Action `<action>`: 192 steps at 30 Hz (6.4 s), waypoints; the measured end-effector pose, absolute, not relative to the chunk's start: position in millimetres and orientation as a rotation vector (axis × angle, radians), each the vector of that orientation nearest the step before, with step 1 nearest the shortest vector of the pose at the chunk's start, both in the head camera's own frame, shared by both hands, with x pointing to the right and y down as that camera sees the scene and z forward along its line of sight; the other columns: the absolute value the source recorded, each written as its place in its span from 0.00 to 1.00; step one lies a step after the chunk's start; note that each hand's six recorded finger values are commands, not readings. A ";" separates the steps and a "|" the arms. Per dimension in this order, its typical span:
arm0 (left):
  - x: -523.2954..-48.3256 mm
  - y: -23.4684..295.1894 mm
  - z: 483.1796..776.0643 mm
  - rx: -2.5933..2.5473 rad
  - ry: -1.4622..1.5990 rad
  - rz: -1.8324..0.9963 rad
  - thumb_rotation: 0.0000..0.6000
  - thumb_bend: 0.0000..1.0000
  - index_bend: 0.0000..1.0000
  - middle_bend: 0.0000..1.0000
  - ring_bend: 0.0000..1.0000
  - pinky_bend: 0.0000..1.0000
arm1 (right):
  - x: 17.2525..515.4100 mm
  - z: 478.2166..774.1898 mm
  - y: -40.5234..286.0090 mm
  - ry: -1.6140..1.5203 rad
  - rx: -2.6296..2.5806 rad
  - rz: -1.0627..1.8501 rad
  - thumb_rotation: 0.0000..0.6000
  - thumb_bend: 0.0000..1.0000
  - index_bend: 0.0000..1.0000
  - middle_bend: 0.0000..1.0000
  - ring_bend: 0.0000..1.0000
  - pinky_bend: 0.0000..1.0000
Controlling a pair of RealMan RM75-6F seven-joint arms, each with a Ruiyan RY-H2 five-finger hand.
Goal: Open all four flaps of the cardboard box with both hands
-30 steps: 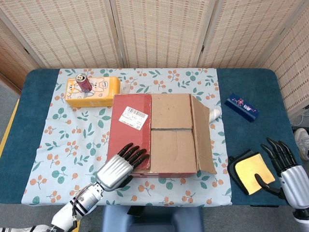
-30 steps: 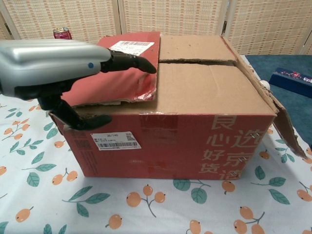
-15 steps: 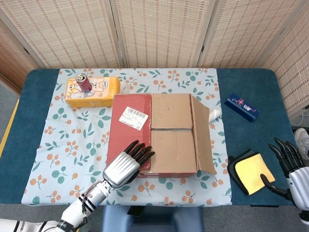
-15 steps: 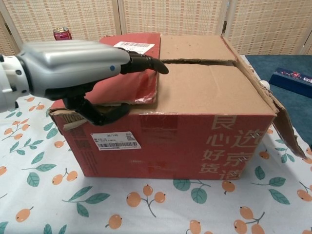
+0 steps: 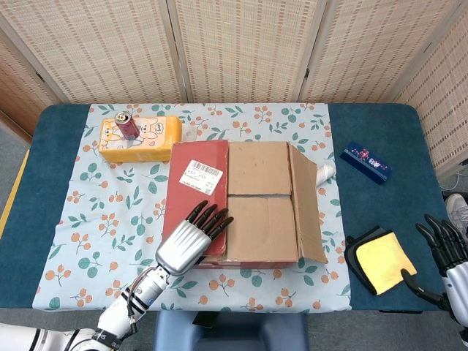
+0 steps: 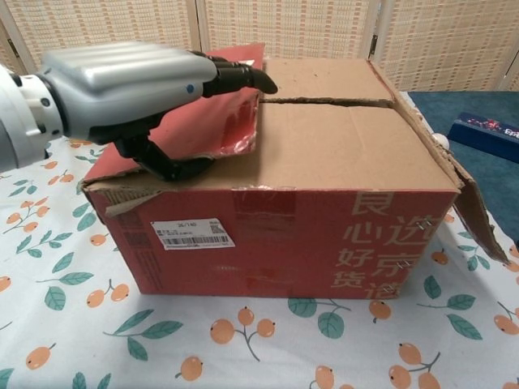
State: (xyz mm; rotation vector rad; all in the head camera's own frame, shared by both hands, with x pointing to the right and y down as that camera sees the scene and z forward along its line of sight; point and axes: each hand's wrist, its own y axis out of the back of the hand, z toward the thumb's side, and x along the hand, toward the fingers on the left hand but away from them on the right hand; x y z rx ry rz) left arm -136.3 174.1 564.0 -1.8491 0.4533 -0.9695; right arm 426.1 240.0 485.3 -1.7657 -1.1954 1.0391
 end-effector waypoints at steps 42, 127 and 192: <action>-242.4 130.5 494.2 -1.479 0.818 -1.132 1.00 0.58 0.00 0.08 0.00 0.00 | 425.4 489.5 240.1 -1.185 -1.748 1.122 1.00 0.37 0.00 0.00 0.00 0.00; -457.6 228.9 542.9 -1.597 1.171 -1.323 1.00 0.58 0.00 0.06 0.01 0.00 | 139.9 642.0 44.9 -0.447 -1.882 1.116 1.00 0.37 0.00 0.00 0.00 0.00; -482.5 233.0 532.5 -1.551 1.230 -1.408 1.00 0.60 0.00 0.03 0.02 0.00 | 155.2 637.8 -100.5 -0.899 -1.648 1.049 1.00 0.37 0.00 0.00 0.00 0.00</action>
